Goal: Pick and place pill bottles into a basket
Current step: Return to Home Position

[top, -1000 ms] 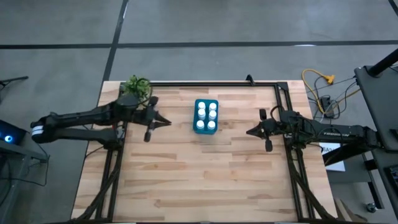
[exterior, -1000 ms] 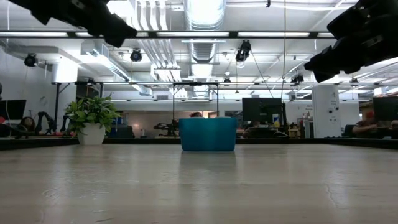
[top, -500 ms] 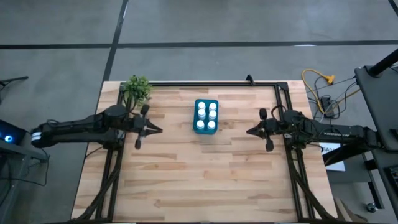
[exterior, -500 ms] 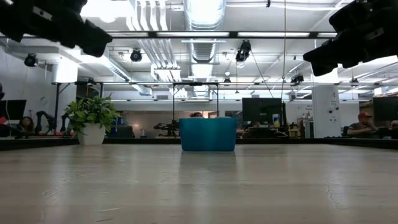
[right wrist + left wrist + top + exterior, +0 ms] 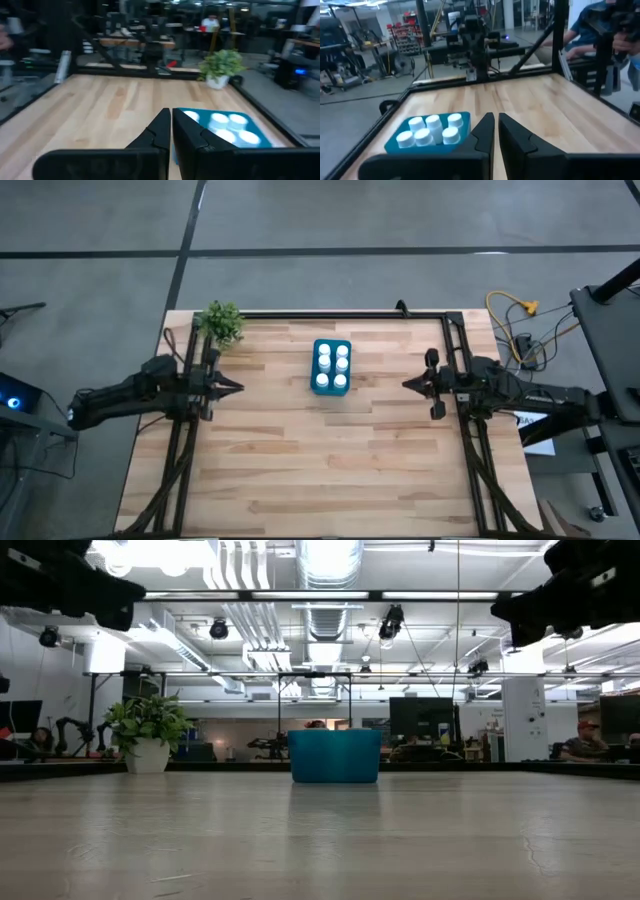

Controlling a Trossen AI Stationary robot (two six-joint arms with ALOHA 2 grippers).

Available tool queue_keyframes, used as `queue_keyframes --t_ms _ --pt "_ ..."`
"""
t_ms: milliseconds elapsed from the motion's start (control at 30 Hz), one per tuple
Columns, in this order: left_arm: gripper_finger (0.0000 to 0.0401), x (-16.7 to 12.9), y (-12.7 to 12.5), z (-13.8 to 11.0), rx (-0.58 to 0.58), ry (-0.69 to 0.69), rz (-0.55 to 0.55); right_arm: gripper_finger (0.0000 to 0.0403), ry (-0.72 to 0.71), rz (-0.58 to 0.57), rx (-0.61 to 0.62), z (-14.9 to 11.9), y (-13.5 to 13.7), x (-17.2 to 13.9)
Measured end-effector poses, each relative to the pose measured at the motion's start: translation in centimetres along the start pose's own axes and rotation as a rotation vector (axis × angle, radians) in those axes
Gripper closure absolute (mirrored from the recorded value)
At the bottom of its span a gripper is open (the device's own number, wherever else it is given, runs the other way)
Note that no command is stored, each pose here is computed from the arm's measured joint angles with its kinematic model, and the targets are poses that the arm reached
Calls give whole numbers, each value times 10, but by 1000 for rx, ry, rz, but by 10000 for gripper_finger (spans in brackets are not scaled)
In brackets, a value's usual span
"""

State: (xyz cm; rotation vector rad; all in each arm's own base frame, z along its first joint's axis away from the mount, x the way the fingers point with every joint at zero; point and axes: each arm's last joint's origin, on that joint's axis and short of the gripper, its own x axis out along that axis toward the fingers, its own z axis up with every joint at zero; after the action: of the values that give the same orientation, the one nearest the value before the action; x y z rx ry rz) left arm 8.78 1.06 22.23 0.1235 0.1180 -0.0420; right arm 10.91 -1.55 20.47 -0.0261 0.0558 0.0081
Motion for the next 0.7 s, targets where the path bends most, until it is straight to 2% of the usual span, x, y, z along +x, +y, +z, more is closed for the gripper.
queue_keyframes --t_ms 100,233,367,600,700 --pt "393 -3 -2 -8 -12 -14 3 394 6 -49 8 -1 -1 -4" --pt "393 -6 -3 -11 -19 -75 10 394 -21 -47 30 1 0 -7" --pt "393 -1 -3 -21 -29 -42 5 394 -15 -47 31 0 0 -8" --pt "393 6 -1 -30 -14 -123 69 394 1 -85 60 -2 -1 -9" --pt "393 9 -2 -34 -34 -107 67 394 6 -90 57 -3 -1 -8"
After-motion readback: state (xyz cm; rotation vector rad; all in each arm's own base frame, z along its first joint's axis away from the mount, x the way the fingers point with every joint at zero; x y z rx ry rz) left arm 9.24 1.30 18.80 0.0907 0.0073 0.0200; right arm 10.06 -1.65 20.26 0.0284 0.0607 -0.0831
